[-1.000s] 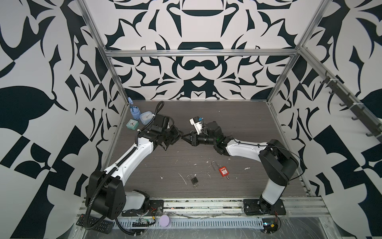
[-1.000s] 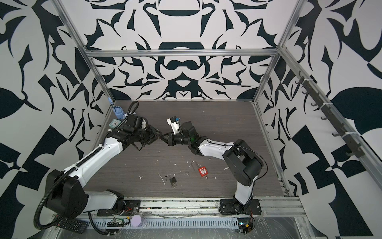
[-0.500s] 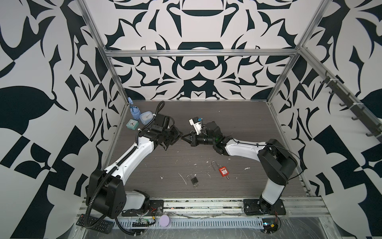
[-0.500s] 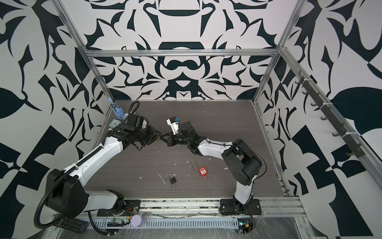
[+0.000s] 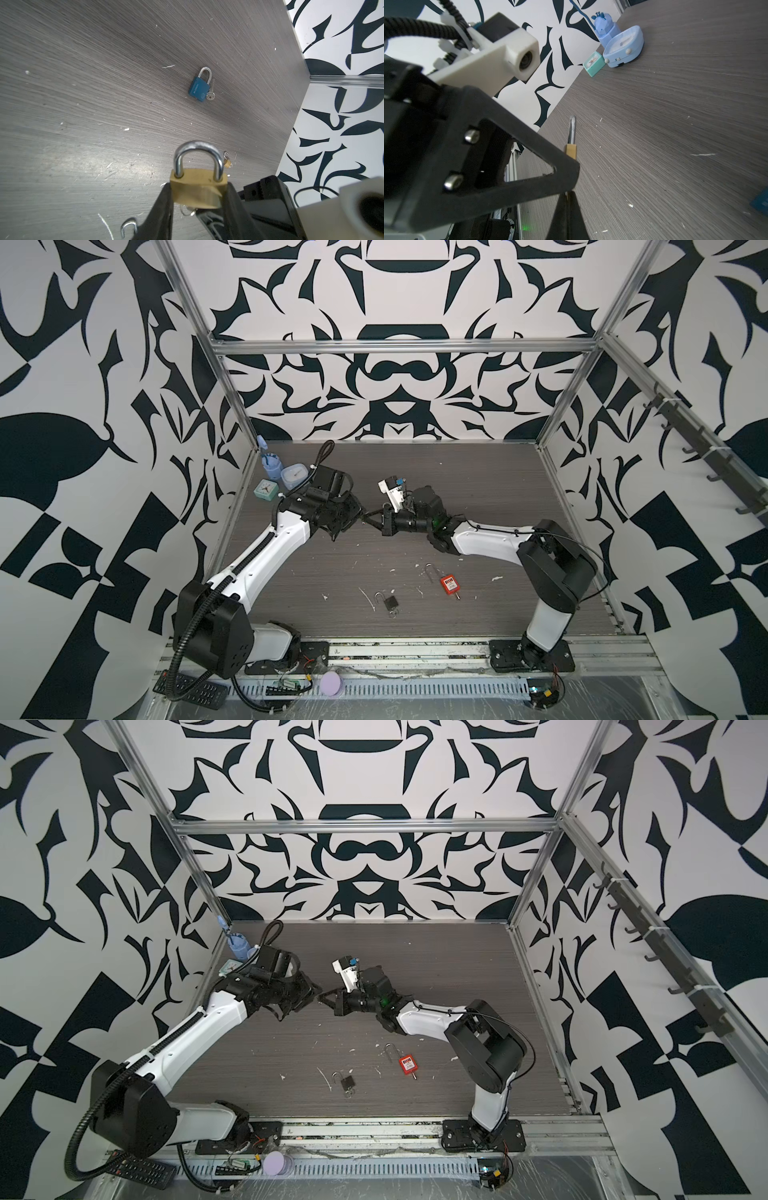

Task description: Lock with the key

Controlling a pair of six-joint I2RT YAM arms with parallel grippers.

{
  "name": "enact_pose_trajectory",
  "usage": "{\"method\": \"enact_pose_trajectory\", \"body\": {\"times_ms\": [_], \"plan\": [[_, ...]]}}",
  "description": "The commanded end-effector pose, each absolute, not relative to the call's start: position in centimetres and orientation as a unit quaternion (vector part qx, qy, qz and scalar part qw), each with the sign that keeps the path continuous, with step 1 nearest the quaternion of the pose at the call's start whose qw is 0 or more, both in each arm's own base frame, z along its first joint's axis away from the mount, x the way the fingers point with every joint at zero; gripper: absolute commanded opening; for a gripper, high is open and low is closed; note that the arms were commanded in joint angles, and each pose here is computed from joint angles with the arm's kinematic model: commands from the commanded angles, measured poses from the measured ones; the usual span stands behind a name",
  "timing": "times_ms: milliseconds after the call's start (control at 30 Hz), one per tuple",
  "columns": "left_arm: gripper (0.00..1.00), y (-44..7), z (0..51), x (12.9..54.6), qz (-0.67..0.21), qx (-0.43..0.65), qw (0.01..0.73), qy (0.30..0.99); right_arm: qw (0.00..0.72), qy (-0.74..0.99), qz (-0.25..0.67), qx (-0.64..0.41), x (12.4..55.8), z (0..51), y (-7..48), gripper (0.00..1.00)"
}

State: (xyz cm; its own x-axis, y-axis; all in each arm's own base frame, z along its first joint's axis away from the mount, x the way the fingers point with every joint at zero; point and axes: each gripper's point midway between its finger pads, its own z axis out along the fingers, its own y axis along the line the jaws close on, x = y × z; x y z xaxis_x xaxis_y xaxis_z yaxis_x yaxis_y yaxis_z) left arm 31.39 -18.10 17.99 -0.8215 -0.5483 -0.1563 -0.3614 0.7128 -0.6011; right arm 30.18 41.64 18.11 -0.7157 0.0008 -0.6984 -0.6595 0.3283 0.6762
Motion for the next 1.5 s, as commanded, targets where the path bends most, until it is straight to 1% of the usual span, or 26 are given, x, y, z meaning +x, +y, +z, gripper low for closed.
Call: {"method": "enact_pose_trajectory", "body": {"times_ms": [0, 67, 233, 400, 500, 733, 900, 1033, 1200, 1233, 1467], "plan": [[0.0, -14.1, 17.5, 32.8, -0.228, -0.316, 0.171, 0.905, 0.293, 0.737, 0.556, -0.249, 27.8, 18.2, 41.2, 0.0], [0.0, -13.5, 17.3, 33.0, -0.229, -0.329, 0.164, 0.901, 0.289, 0.738, 0.556, -0.251, 27.2, 17.6, 40.8, 0.0], [0.0, -12.9, 17.9, 33.5, -0.223, -0.335, 0.183, 0.897, 0.292, 0.74, 0.551, -0.251, 26.9, 17.2, 40.4, 0.0], [0.0, -11.7, 18.3, 33.6, -0.188, -0.311, 0.211, 0.907, 0.302, 0.753, 0.533, -0.24, 27.6, 17.3, 39.8, 0.0], [0.0, -11.1, 17.4, 33.0, -0.164, -0.288, 0.213, 0.919, 0.305, 0.776, 0.507, -0.218, 28.5, 16.8, 38.6, 0.0], [0.0, -11.7, 12.7, 30.8, -0.09, -0.186, 0.176, 0.962, 0.316, 0.825, 0.431, -0.184, 29.6, 15.1, 34.5, 0.0], [0.0, -14.1, 9.3, 30.7, -0.064, -0.105, 0.124, 0.985, 0.307, 0.837, 0.413, -0.185, 29.2, 14.1, 33.7, 0.0], [0.0, -15.6, 6.9, 30.7, -0.033, -0.07, 0.079, 0.994, 0.301, 0.842, 0.409, -0.184, 29.0, 13.6, 33.5, 0.0], [0.0, -16.9, 5.1, 31.5, -0.022, -0.048, 0.059, 0.997, 0.3, 0.844, 0.405, -0.184, 28.8, 13.4, 33.2, 0.0], [0.0, -16.6, 4.9, 31.1, -0.013, -0.046, 0.047, 0.998, 0.3, 0.845, 0.403, -0.184, 28.8, 13.2, 33.1, 0.0], [0.0, -16.2, 3.8, 31.3, 0.013, -0.031, 0.033, 0.999, 0.3, 0.847, 0.399, -0.183, 28.8, 12.9, 33.0, 0.0]]}}
